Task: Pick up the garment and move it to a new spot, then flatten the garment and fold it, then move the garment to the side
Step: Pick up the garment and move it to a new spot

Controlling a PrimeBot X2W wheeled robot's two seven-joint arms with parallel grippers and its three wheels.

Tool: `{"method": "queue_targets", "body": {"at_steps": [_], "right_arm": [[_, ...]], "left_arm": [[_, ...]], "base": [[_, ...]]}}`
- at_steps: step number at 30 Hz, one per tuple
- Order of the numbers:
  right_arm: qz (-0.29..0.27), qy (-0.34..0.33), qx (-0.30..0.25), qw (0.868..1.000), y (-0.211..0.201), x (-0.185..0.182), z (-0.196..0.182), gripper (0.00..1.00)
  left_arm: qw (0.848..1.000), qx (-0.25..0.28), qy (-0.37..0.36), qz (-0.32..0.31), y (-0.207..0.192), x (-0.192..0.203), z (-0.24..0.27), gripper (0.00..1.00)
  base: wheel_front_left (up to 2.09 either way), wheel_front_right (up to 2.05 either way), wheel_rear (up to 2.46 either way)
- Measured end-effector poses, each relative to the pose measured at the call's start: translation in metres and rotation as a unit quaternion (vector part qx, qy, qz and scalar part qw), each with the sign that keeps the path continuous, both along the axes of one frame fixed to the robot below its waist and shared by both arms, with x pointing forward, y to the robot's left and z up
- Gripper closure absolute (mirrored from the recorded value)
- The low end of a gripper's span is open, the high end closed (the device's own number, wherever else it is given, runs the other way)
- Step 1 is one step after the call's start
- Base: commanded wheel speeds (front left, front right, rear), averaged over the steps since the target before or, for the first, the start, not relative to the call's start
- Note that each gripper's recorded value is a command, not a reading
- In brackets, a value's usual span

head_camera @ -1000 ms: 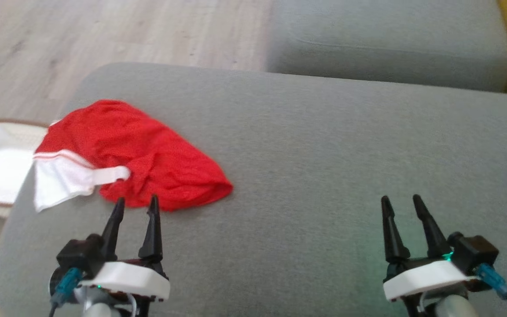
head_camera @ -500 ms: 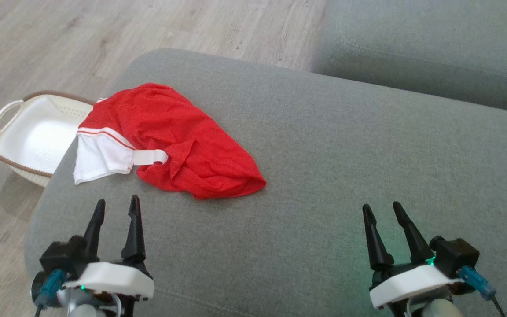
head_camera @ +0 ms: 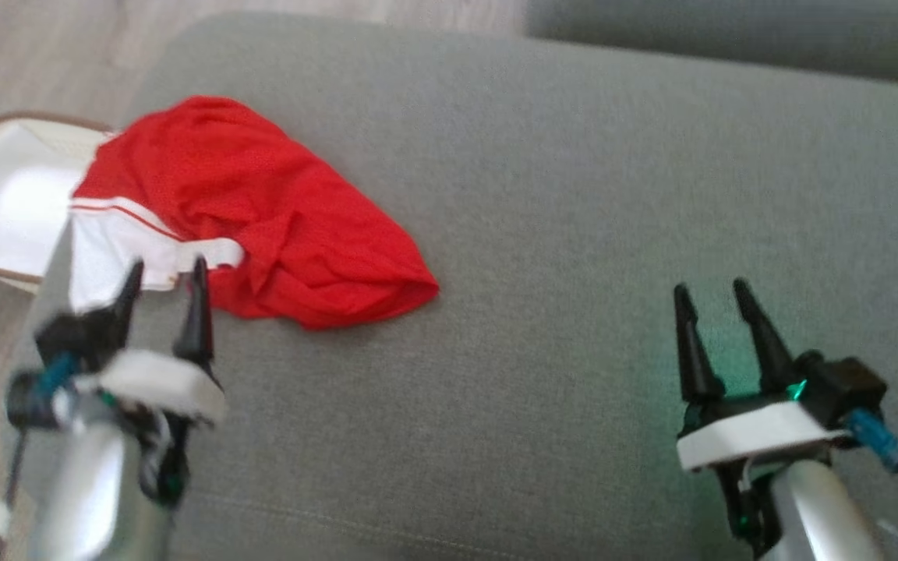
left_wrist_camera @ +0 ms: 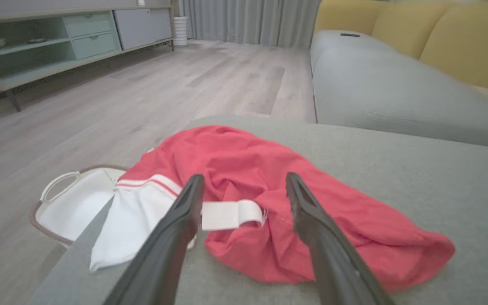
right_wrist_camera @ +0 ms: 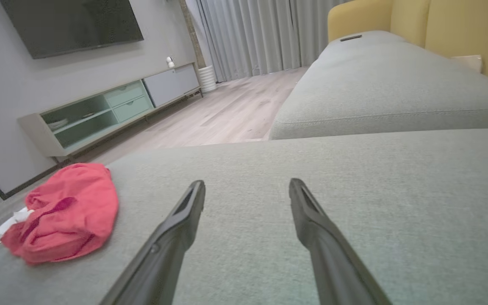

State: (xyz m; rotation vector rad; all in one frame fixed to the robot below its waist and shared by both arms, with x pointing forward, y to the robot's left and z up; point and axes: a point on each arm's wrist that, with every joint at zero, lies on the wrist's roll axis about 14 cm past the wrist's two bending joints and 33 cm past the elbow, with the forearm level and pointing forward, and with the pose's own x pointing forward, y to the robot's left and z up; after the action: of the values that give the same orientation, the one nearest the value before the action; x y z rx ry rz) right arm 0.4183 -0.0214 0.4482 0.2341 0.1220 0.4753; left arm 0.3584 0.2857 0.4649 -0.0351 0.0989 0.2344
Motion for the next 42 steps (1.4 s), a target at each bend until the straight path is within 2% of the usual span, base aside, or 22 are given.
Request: {"method": "queue_targets", "body": {"at_steps": [5,8,10,11,16,25,26,27,28,32,42], "right_arm": [[-0.034,0.009,-0.011,0.999,-0.022,0.023,-0.015,0.00],[-0.049,0.019,-0.016,0.998,-0.033,0.029,-0.027,0.00],[-0.060,0.033,-0.019,0.997,-0.041,0.032,-0.037,0.00],[-0.060,0.033,-0.019,0.997,-0.041,0.032,-0.037,0.00],[-0.080,0.045,-0.022,0.996,-0.056,0.036,-0.050,0.00],[-0.094,0.050,-0.028,0.994,-0.067,0.043,-0.059,0.00],[-0.095,0.051,-0.029,0.994,-0.068,0.043,-0.059,0.00],[-0.095,0.051,-0.028,0.994,-0.068,0.043,-0.059,0.00],[-0.095,0.051,-0.028,0.994,-0.069,0.043,-0.059,0.00],[-0.097,0.046,-0.028,0.994,-0.069,0.043,-0.055,0.00],[-0.094,0.023,-0.018,0.995,-0.066,0.036,-0.028,0.00]], "left_arm": [[0.996,0.029,0.075,-0.042,0.013,0.058,-0.013,0.00],[0.987,0.037,0.146,-0.056,0.020,0.080,-0.034,0.00],[0.976,0.041,0.204,-0.071,0.019,0.086,-0.056,0.00],[0.976,0.041,0.204,-0.071,0.019,0.086,-0.056,0.00],[0.945,0.023,0.311,-0.097,0.014,0.087,-0.101,0.00],[0.918,-0.002,0.383,-0.102,0.020,0.099,-0.121,0.00],[0.915,-0.003,0.390,-0.105,0.019,0.099,-0.122,0.16],[0.913,-0.005,0.394,-0.107,0.019,0.099,-0.122,0.80],[0.913,-0.009,0.394,-0.108,0.018,0.099,-0.122,1.00],[0.917,-0.013,0.378,-0.123,0.009,0.101,-0.118,1.00],[0.941,-0.026,0.299,-0.159,-0.017,0.103,-0.083,1.00]], "base": [[0.00,0.00,0.00],[0.00,0.00,0.00],[0.00,0.00,0.00],[0.00,0.00,0.00],[0.00,0.00,0.00],[0.00,0.00,0.00],[0.00,0.00,0.00],[0.00,0.00,0.00],[0.00,0.00,0.00],[0.00,0.00,0.00],[0.00,0.00,0.00]]}}
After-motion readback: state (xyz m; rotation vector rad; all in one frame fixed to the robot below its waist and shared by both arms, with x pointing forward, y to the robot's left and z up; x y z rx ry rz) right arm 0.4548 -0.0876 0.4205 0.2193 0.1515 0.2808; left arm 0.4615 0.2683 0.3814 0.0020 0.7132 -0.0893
